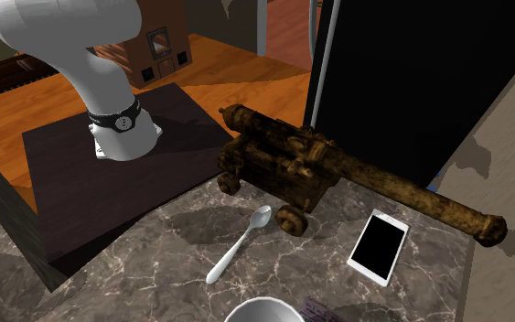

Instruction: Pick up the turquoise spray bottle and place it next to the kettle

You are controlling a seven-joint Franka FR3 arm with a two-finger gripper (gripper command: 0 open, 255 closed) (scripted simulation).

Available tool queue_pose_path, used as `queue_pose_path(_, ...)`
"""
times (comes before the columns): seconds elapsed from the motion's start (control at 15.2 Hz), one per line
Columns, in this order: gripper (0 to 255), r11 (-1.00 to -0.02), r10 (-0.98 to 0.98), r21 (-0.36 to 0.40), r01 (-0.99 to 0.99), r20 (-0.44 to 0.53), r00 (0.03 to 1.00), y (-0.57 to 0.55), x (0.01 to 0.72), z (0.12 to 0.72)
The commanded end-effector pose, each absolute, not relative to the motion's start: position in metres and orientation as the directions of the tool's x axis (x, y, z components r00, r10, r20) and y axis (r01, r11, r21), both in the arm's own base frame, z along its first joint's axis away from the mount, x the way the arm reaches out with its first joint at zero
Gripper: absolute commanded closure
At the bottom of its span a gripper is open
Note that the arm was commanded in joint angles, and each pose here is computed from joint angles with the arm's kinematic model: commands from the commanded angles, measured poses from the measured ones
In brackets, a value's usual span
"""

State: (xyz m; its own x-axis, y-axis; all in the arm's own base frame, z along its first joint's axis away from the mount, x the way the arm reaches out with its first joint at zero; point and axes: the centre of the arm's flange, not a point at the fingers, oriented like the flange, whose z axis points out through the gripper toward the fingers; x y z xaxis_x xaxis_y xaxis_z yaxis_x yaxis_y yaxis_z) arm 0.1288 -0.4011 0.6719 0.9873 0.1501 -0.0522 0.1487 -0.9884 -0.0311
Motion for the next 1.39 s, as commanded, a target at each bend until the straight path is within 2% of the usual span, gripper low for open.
queue_pose_path(0.0,255,-0.988,0.151,-0.031,0.15,-0.053,0.987,-0.422,0.109,0.674)
queue_pose_path(0.59,255,-0.988,0.151,-0.031,0.15,-0.053,0.987,-0.506,0.029,0.682)
queue_pose_path(1.32,255,-0.988,0.151,-0.031,0.15,-0.053,0.987,-0.506,0.029,0.624)
